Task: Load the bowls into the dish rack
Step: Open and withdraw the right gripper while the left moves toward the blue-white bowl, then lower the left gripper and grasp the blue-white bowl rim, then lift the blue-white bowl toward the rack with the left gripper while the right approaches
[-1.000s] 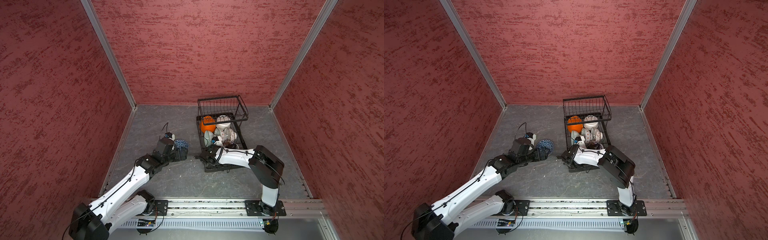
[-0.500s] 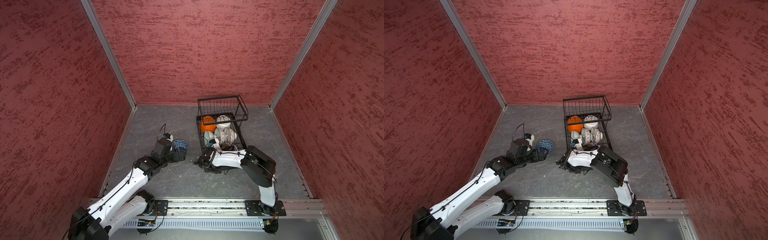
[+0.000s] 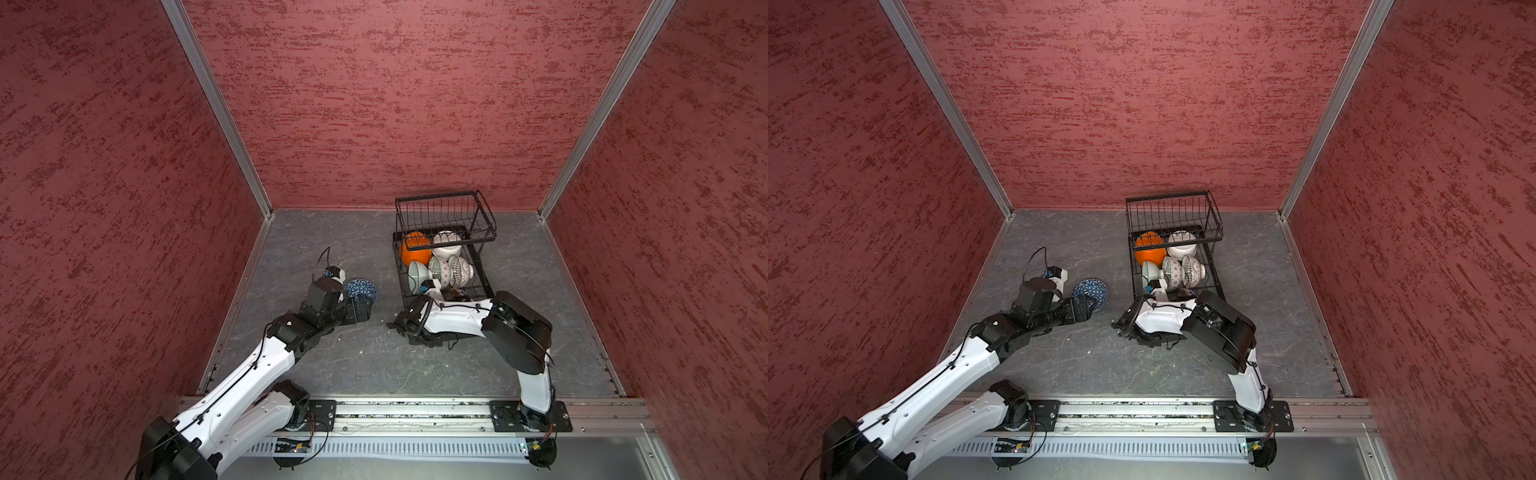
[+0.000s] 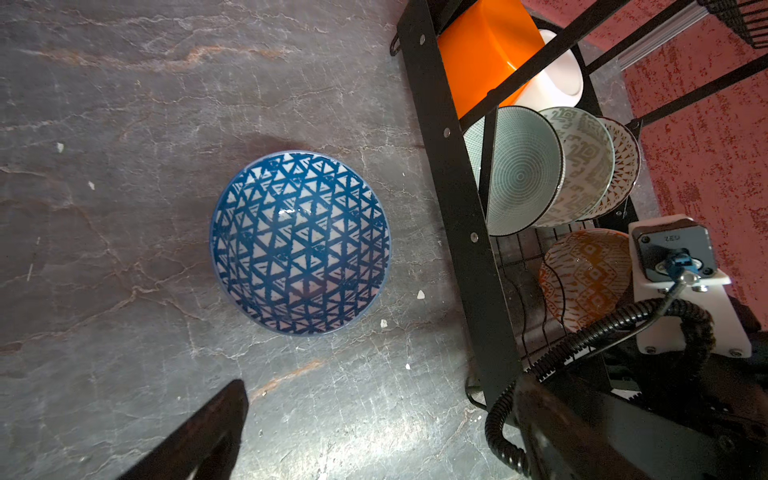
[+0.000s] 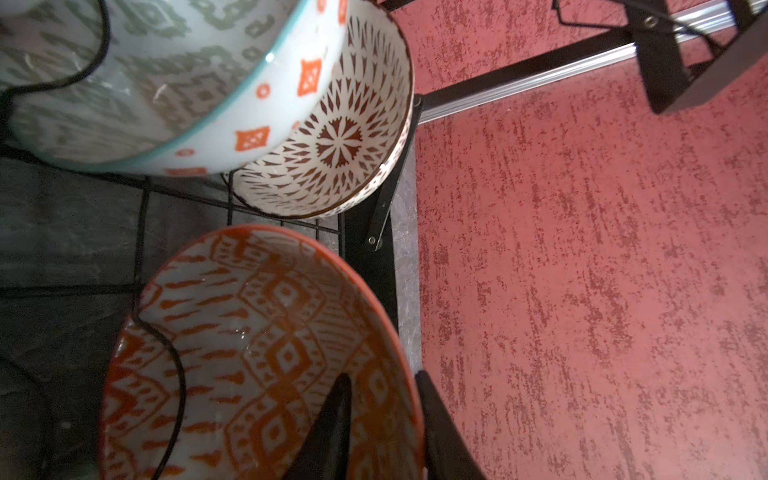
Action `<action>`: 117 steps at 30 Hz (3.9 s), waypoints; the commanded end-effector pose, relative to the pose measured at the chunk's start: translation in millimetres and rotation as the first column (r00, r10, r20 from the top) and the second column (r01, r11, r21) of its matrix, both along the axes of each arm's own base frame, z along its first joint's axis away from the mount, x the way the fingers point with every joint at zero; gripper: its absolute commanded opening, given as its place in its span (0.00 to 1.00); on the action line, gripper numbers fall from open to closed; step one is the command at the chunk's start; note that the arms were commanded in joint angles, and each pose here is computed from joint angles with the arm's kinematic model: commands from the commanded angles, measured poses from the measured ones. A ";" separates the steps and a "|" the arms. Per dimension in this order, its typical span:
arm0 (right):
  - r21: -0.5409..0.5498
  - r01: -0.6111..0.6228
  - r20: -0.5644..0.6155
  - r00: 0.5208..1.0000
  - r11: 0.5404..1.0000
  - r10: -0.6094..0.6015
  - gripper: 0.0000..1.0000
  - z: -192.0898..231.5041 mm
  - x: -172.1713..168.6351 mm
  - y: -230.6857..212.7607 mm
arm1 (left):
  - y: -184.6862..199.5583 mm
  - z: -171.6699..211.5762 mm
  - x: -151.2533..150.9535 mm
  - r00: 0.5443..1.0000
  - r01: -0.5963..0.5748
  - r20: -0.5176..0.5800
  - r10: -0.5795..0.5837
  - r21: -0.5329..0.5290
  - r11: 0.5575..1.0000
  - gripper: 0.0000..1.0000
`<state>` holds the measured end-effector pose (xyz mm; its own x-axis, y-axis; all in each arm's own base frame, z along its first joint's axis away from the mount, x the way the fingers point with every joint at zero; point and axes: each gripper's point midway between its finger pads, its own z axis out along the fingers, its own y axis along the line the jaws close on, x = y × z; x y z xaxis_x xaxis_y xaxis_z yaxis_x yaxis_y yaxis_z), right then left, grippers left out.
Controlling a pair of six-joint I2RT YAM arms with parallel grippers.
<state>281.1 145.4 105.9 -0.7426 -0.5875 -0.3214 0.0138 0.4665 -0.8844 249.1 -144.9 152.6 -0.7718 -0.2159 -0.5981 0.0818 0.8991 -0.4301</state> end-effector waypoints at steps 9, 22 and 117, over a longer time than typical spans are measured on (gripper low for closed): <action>0.156 0.028 0.026 0.999 0.987 -0.032 0.64 7.1 -2.6 6.3 | 4.5 1.8 1.1 1.000 -0.004 0.001 0.004 0.008 1.000 0.99; 0.383 -0.038 0.055 0.998 0.923 0.018 0.99 37.7 2.3 21.7 | 21.6 -1.6 5.0 0.995 -0.081 -0.054 0.081 -0.013 0.997 1.00; 0.945 -0.187 0.084 0.931 0.267 0.356 0.94 78.6 -26.2 132.3 | 39.7 -69.0 41.5 0.961 -0.115 -0.225 0.158 0.194 0.974 0.00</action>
<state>249.6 270.8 173.0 -0.6828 -0.1697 -0.7106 -0.3646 0.9220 0.1301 290.5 -101.6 71.6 -0.8873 -0.2369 -0.3957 -0.1479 0.9588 -0.2425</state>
